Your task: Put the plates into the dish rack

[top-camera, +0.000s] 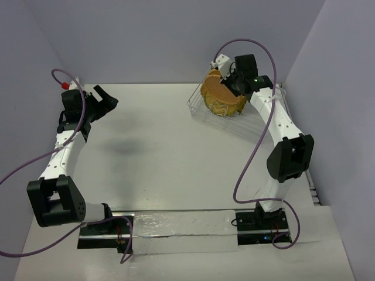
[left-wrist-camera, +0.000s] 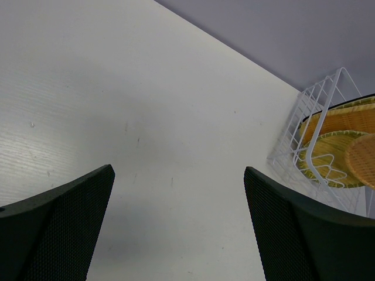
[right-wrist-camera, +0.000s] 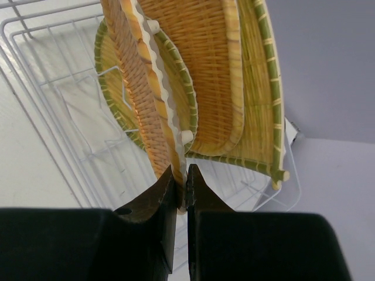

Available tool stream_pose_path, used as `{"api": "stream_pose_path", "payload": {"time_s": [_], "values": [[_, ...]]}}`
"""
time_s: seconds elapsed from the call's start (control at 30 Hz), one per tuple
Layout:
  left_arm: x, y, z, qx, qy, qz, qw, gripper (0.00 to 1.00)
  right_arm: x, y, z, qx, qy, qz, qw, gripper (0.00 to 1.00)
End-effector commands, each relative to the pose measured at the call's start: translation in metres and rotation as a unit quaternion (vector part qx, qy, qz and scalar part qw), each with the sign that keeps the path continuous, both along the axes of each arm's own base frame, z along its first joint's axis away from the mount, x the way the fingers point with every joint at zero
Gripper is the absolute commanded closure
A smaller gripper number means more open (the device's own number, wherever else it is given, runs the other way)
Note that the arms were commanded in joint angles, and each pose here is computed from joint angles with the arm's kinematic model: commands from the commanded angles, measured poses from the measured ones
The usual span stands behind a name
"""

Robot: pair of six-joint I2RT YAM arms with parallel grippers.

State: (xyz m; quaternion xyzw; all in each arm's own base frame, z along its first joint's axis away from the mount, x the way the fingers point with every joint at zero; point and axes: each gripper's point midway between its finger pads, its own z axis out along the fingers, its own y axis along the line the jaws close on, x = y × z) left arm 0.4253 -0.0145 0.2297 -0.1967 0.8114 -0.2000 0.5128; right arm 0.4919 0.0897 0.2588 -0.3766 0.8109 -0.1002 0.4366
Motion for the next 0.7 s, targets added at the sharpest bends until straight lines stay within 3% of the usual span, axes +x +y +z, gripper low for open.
{"api": "stream_pose_path", "payload": {"time_s": [0.0, 0.67], "values": [[0.002, 0.000, 0.018, -0.004, -0.032, -0.005, 0.999, 0.01, 0.013, 0.007, 0.051, 0.000, -0.081, 0.004, 0.997, 1.00], [0.006, -0.004, 0.009, -0.009, -0.021, -0.016, 1.000, 0.01, 0.006, 0.012, -0.026, -0.038, -0.005, 0.050, 0.998, 1.00]]}}
